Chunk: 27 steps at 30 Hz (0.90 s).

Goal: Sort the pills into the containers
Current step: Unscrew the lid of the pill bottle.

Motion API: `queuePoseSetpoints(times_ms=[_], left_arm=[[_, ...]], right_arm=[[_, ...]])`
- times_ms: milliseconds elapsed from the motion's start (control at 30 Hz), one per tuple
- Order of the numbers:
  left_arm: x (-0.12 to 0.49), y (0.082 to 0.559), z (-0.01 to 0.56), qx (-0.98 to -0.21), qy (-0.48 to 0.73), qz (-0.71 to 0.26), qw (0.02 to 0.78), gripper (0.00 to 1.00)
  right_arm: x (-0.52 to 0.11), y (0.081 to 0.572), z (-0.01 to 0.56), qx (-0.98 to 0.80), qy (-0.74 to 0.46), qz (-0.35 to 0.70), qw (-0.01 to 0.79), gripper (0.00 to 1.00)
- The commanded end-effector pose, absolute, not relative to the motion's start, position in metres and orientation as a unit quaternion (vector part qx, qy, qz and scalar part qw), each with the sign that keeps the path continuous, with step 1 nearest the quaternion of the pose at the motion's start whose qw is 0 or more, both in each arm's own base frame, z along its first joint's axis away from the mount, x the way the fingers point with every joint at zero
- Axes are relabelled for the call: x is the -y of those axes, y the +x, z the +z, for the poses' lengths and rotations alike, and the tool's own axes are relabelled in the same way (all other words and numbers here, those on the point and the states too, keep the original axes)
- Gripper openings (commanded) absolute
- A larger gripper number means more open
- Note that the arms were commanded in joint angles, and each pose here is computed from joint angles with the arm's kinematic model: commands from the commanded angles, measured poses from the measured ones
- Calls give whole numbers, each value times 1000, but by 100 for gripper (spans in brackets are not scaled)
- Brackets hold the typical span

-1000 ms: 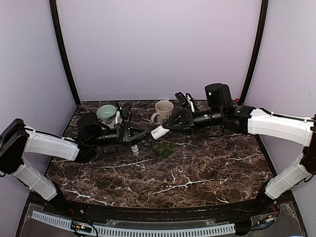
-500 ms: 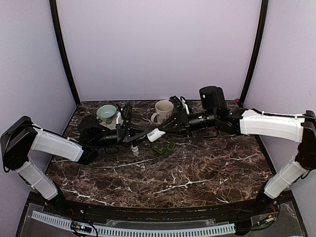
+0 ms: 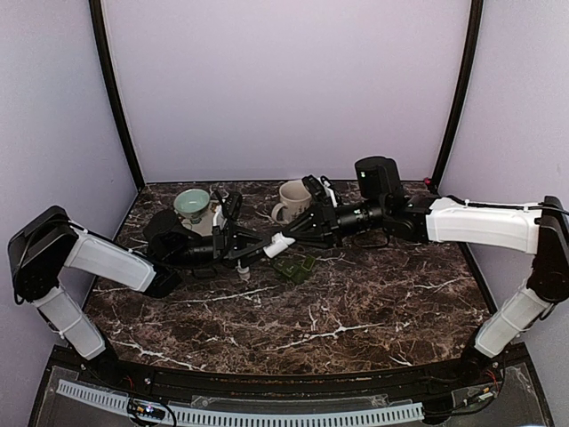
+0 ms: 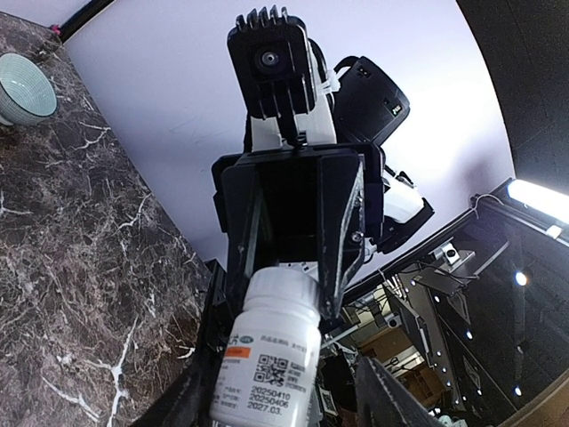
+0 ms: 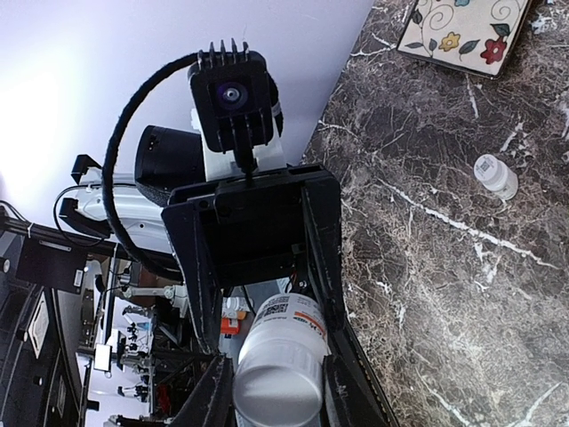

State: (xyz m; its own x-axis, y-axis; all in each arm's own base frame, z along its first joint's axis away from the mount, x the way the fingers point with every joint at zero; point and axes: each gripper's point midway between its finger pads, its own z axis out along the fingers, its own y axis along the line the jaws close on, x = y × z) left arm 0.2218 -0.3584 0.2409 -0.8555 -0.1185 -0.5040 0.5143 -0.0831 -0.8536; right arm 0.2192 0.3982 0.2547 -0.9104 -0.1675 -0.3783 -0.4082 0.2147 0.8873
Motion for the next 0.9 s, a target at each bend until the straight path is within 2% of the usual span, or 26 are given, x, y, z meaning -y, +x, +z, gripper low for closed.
queuePoseSetpoints(times_ms=[0, 300, 567, 867], left_arm=[[359, 217, 260, -612, 179, -735, 231, 56], [360, 219, 264, -608, 180, -736, 236, 50], [361, 223, 266, -604, 177, -737, 244, 36], [359, 227, 268, -604, 179, -737, 246, 28]], right_arm=[[-403, 228, 278, -749, -198, 620, 122, 0], [-404, 229, 273, -750, -197, 621, 113, 0], [-404, 230, 274, -748, -196, 624, 114, 0], [-401, 229, 269, -751, -202, 618, 115, 0]])
